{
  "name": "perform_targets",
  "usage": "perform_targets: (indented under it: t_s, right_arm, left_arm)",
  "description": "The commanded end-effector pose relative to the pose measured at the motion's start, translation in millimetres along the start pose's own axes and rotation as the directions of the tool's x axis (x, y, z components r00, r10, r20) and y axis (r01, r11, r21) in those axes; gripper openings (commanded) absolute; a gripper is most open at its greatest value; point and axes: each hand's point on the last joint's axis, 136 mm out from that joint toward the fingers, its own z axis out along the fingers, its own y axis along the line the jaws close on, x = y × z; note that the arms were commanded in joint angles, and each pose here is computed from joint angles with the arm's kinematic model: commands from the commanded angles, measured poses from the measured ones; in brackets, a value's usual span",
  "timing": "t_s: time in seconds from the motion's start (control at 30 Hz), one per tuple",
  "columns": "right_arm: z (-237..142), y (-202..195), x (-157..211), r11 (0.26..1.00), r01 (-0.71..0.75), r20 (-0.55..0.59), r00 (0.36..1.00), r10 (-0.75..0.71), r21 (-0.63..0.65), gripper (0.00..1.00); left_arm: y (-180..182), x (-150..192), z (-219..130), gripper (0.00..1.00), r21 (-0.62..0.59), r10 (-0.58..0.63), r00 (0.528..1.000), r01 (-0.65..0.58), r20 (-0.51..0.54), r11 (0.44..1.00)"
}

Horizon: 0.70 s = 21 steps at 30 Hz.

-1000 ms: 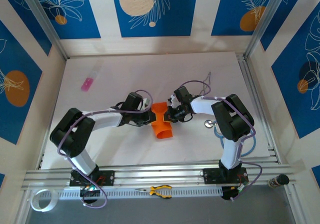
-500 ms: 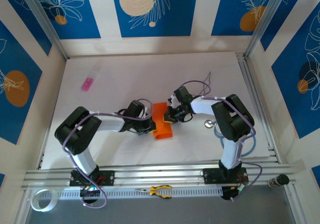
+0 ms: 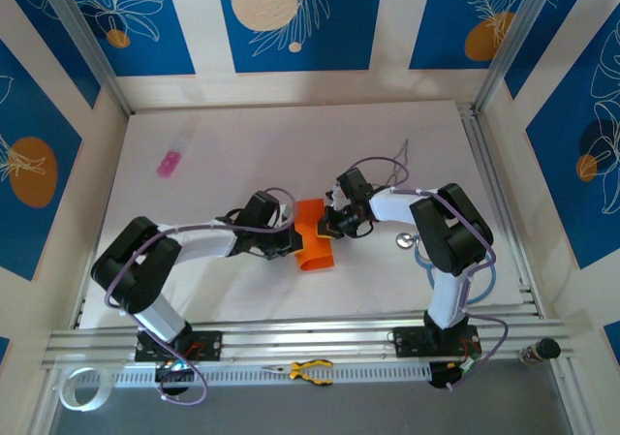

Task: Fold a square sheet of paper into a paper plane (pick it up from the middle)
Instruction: First fold the square sheet of paper in half at the center of the table.

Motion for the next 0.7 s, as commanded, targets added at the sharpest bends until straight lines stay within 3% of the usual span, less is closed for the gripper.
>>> perform_targets:
  t_s: [0.0, 0.3, 0.67]
  right_arm:
    - [6.8, -41.3, 31.7, 0.985, -0.087, -0.069, 0.993, 0.098, 0.152, 0.00]
    - [7.4, -43.5, 33.4, 0.984, -0.090, -0.069, 0.992, 0.101, 0.156, 0.00]
    - [7.7, -44.8, 34.3, 0.983, -0.086, -0.070, 0.993, 0.098, 0.161, 0.00]
  left_arm:
    - [-16.6, 0.0, 2.1, 0.00, 0.047, -0.004, 1.000, 0.004, -0.006, 0.999]
    - [10.9, 24.3, 21.2, 0.00, -0.006, -0.027, 0.996, 0.027, -0.079, 1.000]
    - [55.2, 62.4, 16.4, 0.00, -0.090, -0.061, 0.991, 0.050, -0.122, 0.995]
